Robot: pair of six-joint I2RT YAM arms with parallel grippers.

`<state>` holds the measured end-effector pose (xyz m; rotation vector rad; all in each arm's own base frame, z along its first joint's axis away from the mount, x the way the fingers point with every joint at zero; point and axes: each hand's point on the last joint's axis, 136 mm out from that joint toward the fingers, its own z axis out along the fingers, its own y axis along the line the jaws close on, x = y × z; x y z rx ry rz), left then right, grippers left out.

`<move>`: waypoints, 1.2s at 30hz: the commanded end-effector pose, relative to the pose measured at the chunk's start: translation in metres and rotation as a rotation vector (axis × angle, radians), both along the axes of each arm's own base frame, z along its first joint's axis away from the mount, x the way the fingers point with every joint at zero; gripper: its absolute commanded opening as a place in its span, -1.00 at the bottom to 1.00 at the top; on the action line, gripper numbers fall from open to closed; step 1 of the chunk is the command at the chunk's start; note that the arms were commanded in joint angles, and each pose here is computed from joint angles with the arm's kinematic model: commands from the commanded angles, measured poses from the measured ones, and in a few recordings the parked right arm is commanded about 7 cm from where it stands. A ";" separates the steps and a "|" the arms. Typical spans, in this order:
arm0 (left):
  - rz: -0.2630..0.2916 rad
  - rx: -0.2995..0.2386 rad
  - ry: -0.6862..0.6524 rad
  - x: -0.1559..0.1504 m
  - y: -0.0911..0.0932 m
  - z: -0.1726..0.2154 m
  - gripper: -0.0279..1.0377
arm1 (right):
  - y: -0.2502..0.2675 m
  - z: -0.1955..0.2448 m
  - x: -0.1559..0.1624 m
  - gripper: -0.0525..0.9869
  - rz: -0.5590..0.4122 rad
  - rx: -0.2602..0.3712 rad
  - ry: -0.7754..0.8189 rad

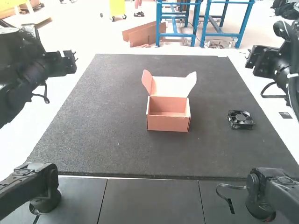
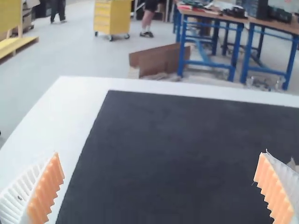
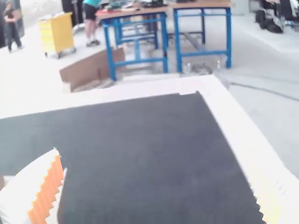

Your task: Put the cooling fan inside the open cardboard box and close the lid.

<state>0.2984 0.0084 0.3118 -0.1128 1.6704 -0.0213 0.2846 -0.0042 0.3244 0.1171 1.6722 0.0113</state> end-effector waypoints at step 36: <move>-0.042 0.109 0.320 0.039 -0.004 -0.030 0.87 | -0.124 -0.221 0.053 0.84 0.034 -0.132 1.137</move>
